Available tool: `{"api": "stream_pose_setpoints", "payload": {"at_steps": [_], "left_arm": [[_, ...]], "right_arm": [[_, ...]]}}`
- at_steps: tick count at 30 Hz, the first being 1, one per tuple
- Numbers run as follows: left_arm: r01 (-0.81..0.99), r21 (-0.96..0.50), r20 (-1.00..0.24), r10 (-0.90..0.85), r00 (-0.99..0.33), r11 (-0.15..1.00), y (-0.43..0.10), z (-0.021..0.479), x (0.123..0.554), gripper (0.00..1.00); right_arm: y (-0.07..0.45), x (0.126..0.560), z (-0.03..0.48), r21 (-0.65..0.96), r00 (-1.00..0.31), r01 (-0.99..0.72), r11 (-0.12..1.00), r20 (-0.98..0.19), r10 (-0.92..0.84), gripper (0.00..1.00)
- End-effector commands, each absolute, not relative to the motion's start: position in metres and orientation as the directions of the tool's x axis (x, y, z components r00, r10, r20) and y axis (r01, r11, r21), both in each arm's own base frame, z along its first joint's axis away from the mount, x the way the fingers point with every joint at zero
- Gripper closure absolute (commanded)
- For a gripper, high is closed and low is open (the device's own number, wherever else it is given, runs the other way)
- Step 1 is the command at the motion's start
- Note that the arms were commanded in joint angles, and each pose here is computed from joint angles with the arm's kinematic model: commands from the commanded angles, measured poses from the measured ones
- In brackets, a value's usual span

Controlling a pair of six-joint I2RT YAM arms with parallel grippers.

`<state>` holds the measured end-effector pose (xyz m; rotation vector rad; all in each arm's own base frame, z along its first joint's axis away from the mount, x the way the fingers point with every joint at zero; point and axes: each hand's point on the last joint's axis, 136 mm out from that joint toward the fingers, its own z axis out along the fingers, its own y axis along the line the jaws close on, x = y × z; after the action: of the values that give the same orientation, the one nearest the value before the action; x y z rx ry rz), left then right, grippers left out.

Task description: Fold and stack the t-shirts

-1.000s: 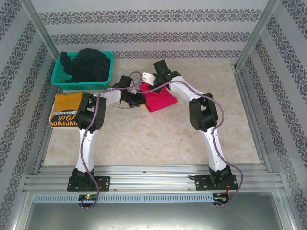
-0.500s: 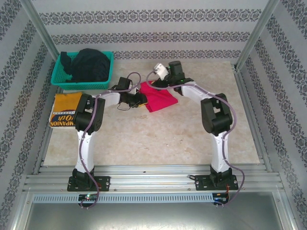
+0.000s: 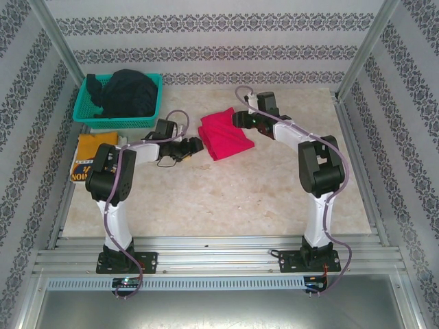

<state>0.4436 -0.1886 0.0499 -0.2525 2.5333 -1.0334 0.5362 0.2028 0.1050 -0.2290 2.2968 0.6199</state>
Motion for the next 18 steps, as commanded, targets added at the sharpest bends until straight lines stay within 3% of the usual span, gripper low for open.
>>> {"api": "stream_pose_setpoints", "payload": {"at_steps": [1,3,13,15,18], "left_arm": [[-0.138,-0.633,-0.263,-0.38,-0.887,0.762,-0.159,0.027,0.436,0.13],[-0.135,-0.631,-0.276,-0.384,-0.881,0.764,-0.158,0.031,0.438,0.01],[-0.112,-0.628,-0.3,-0.373,-0.878,0.77,-0.159,0.041,0.441,0.0],[-0.107,-0.64,-0.3,-0.376,-0.877,0.761,-0.161,0.045,0.442,0.0],[-0.086,-0.65,-0.31,-0.367,-0.877,0.755,-0.166,0.052,0.446,0.01]], "right_arm": [[0.216,0.515,0.066,0.451,-0.846,-0.229,0.863,-0.531,0.053,0.5],[0.223,0.506,0.049,0.446,-0.874,-0.206,0.871,-0.484,0.041,0.55],[0.238,0.431,0.029,0.446,-0.903,-0.103,0.889,-0.418,0.105,0.6],[0.238,0.422,0.041,0.449,-0.89,-0.115,0.886,-0.443,0.109,0.57],[0.233,0.426,0.07,0.463,-0.846,-0.144,0.875,-0.517,0.134,0.44]]}}
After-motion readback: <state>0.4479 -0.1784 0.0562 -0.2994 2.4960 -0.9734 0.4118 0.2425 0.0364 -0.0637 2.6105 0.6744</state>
